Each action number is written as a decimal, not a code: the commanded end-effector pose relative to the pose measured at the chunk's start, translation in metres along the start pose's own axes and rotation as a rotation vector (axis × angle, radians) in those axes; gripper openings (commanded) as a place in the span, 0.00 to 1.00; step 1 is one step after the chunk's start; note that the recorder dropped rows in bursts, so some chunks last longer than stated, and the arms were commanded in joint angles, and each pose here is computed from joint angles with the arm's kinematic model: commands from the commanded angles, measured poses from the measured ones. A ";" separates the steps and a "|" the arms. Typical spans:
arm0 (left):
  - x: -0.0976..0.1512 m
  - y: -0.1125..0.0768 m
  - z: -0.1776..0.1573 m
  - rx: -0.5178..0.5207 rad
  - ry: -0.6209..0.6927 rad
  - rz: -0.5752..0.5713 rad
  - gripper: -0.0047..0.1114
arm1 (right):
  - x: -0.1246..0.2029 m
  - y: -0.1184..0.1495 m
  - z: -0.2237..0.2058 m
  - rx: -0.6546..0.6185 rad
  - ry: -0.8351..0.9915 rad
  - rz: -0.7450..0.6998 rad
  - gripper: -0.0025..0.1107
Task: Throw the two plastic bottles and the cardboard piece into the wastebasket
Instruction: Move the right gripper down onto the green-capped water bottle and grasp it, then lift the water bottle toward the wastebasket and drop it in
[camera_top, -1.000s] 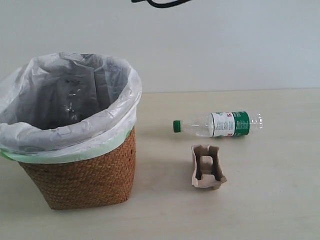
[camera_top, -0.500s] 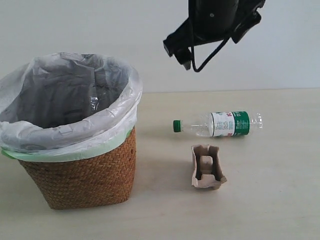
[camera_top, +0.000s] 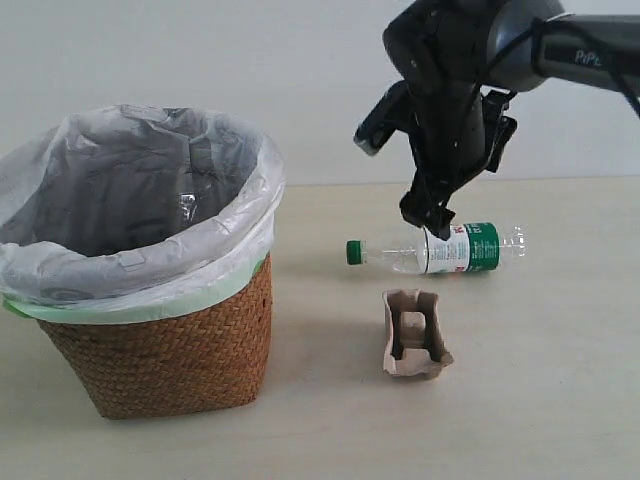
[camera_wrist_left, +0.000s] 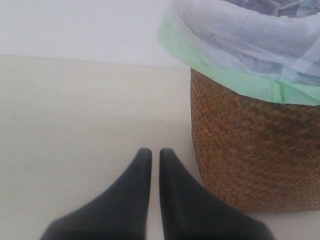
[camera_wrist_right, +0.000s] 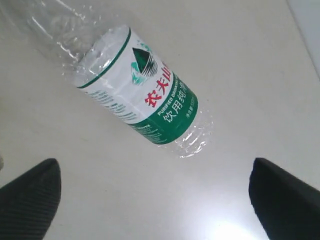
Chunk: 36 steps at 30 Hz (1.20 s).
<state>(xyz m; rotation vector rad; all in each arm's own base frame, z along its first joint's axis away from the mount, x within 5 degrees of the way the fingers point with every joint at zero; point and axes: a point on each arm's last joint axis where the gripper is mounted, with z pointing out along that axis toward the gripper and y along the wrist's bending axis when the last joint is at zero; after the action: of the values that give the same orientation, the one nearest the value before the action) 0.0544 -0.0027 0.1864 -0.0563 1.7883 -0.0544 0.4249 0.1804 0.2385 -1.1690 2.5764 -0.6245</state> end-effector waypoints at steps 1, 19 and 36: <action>0.001 0.000 0.000 -0.005 -0.002 -0.008 0.09 | -0.002 0.004 0.026 0.011 0.059 -0.129 0.83; 0.001 0.000 0.000 -0.005 -0.002 -0.008 0.09 | -0.015 0.024 0.102 0.137 0.117 -0.289 0.81; 0.001 0.000 0.000 -0.005 -0.002 -0.008 0.09 | -0.002 -0.003 0.073 0.186 0.136 -0.156 0.02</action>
<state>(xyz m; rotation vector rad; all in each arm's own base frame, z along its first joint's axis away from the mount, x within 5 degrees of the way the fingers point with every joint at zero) 0.0544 -0.0027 0.1864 -0.0563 1.7883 -0.0544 0.4580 0.1754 0.1446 -1.4048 2.4574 -0.9444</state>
